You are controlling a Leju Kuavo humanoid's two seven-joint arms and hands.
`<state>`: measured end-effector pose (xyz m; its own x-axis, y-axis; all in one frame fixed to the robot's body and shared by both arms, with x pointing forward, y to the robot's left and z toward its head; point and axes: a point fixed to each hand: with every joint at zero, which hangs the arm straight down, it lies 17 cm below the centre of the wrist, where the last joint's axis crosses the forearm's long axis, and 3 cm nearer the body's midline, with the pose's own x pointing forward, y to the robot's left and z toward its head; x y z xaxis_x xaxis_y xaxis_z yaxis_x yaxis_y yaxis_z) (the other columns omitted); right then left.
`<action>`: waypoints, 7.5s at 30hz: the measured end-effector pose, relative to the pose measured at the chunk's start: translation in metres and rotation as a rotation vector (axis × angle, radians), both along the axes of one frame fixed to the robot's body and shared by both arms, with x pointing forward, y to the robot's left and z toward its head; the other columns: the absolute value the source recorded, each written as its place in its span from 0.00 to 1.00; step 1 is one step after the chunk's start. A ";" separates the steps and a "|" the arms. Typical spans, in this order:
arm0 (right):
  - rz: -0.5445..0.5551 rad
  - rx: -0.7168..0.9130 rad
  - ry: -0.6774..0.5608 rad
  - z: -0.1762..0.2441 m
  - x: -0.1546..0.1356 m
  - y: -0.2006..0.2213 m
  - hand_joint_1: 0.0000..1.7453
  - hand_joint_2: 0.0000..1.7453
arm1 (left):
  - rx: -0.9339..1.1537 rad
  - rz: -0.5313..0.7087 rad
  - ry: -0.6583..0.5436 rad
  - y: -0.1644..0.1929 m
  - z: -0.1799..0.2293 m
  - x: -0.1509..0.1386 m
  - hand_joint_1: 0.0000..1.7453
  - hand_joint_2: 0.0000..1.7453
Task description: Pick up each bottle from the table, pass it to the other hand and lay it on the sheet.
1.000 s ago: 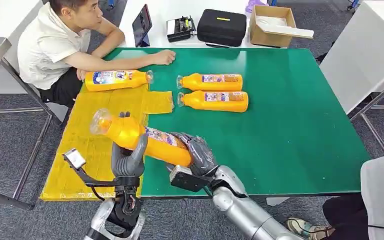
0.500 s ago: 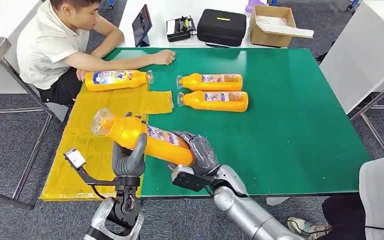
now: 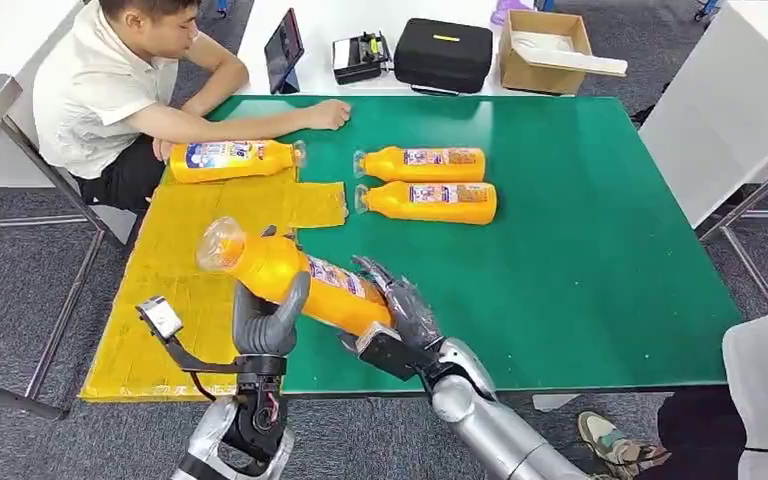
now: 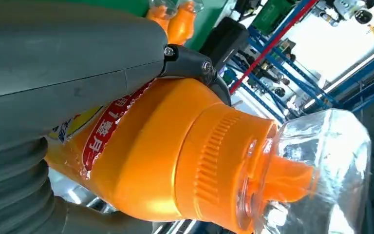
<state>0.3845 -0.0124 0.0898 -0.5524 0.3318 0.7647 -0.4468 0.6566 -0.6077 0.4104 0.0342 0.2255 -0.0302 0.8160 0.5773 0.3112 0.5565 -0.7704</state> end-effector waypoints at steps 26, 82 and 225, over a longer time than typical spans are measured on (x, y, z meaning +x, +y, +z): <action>-0.482 0.121 -0.429 0.075 0.026 -0.108 0.00 0.00 | 1.188 0.806 -0.626 0.047 0.033 -0.011 1.00 1.00; -0.590 0.273 -0.422 0.097 0.026 -0.155 0.00 0.00 | 2.029 0.074 -0.194 0.107 -0.204 0.111 0.00 1.00; -0.609 -1.028 -0.112 -0.098 0.073 -0.280 0.00 1.00 | 0.727 -0.159 0.003 -0.046 -0.119 -0.066 0.00 1.00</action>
